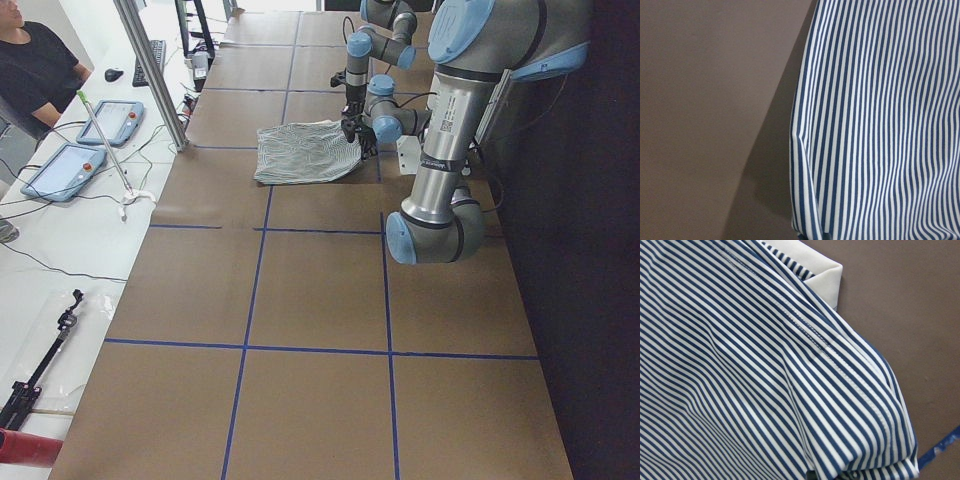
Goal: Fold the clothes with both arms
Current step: 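Lift the near edge with both grippers and fold it away from the robot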
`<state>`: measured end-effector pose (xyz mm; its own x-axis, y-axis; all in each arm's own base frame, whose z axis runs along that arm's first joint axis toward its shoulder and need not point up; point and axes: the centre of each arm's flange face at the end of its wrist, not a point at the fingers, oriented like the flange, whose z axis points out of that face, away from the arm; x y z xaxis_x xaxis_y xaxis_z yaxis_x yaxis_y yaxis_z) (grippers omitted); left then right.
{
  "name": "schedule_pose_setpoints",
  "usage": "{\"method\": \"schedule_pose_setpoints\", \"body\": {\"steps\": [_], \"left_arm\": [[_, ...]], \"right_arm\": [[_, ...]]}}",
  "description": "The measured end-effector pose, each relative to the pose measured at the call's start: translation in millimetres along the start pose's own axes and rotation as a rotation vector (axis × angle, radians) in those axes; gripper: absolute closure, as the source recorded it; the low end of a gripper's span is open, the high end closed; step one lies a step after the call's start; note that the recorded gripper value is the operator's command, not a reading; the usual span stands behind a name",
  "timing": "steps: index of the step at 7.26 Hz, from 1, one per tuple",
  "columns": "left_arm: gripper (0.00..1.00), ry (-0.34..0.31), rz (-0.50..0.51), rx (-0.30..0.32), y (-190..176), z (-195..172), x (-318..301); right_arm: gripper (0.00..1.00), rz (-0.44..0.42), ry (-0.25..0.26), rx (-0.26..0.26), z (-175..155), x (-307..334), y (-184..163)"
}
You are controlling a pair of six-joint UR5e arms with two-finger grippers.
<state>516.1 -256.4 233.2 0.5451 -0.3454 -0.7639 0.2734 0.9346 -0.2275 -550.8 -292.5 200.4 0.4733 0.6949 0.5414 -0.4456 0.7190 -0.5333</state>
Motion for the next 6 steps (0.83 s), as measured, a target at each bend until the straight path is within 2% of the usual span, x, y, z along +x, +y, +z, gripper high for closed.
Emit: {"method": "schedule_pose_setpoints", "body": {"steps": [2,4,6], "left_arm": [[1.00,-0.015,-0.022,-0.043,7,-11,-4],[1.00,-0.020,-0.059,-0.027,-9,-14,-4],[1.00,-0.006,-0.100,0.016,-40,-20,0]], "right_arm": [[1.00,-0.020,0.002,-0.002,2,9,4],[1.00,-0.059,-0.029,0.035,-5,-7,-21],[1.00,-0.078,-0.079,0.068,-2,-41,-53]]}}
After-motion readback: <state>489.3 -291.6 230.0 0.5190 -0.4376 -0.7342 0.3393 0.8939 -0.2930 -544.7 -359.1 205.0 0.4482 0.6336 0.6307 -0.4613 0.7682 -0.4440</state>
